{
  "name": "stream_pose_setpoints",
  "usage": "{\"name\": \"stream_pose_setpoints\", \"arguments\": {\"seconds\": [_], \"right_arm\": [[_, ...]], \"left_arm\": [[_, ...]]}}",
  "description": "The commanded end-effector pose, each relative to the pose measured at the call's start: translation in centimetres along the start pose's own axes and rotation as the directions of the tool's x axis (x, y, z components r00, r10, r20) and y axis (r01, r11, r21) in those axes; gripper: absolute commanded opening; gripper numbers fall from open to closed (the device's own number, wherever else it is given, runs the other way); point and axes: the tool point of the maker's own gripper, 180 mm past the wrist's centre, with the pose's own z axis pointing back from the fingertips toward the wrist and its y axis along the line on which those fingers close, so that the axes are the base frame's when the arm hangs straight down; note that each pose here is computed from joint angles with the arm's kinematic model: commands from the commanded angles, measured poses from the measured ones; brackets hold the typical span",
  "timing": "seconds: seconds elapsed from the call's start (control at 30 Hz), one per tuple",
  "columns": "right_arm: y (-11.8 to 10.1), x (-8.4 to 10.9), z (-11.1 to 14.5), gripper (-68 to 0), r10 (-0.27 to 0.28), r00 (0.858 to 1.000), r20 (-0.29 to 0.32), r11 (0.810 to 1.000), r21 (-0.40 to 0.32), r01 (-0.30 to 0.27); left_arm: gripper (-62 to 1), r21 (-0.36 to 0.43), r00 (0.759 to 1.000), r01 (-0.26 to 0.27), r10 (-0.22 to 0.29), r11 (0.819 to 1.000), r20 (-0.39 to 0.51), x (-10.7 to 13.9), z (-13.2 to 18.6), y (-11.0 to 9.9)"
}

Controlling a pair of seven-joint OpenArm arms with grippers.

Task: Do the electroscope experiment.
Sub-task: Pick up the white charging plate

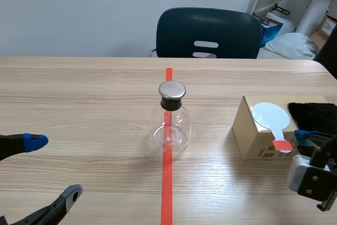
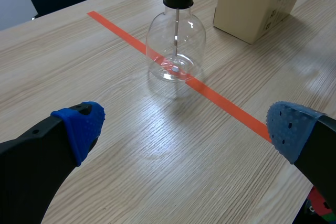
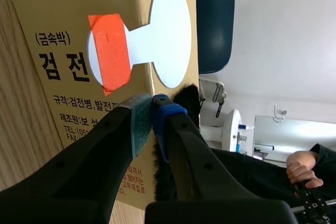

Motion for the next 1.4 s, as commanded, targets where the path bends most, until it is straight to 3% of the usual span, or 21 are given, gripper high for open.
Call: {"name": "stream_pose_setpoints", "arguments": {"seconds": [0.0,1.37], "right_arm": [[-0.41,-0.36,0.10,-66.7,0.018,1.000,-0.004,1.000,-0.007,-0.018],[-0.63,-0.56,0.23,-66.7,0.024,1.000,-0.005,1.000,-0.010,-0.024]], "left_arm": [[1.4,0.000,0.999,0.006,-0.006,1.000,0.038,1.10,-0.12,0.17],[1.4,0.000,0.999,0.006,-0.006,1.000,0.038,1.10,-0.12,0.17]]}}
